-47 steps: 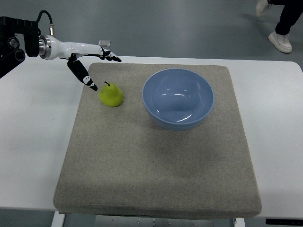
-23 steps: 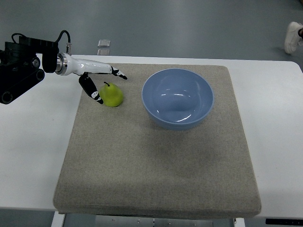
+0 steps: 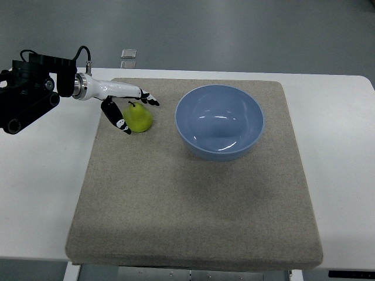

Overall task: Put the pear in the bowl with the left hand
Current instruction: 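Lower the left hand around the pear and close fingers on it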

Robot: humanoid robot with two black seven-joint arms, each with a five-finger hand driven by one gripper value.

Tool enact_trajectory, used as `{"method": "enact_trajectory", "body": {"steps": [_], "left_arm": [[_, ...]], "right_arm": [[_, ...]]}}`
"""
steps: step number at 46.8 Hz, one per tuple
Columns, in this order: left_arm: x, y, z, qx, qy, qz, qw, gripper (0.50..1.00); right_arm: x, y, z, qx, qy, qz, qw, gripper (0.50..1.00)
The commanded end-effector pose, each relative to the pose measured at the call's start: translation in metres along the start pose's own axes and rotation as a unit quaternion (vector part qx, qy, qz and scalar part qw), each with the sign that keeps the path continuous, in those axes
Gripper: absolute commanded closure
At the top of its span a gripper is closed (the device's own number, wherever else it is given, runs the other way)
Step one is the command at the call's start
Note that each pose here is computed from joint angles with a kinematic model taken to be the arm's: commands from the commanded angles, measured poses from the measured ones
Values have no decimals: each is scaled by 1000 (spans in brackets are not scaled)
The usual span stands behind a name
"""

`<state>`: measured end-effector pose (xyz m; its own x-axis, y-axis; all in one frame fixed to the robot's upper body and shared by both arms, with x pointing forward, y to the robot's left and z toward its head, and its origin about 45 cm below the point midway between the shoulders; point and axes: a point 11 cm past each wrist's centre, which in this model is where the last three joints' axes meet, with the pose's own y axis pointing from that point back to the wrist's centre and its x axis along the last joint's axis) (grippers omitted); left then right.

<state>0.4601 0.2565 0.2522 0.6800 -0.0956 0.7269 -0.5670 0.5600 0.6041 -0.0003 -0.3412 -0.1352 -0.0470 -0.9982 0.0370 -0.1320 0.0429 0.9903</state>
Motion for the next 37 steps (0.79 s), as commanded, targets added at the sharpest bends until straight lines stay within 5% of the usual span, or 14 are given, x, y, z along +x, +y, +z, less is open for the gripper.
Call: {"method": "enact_trajectory", "body": {"steps": [1, 13, 24, 37], "left_arm": [[0, 0, 0, 0, 0, 0, 1000, 647], [-1, -1, 0, -1, 0, -1, 1000, 769], [-2, -1, 0, 1, -2, -3, 1000, 996], [0, -4, 4, -5, 2, -1, 1000, 1000]], "right_arm": [[0, 0, 0, 1, 0, 0, 1000, 574], [0, 0, 0, 1, 0, 0, 1000, 574], [0, 0, 0, 0, 0, 0, 1000, 574], [0, 0, 0, 0, 0, 0, 1000, 574]]}}
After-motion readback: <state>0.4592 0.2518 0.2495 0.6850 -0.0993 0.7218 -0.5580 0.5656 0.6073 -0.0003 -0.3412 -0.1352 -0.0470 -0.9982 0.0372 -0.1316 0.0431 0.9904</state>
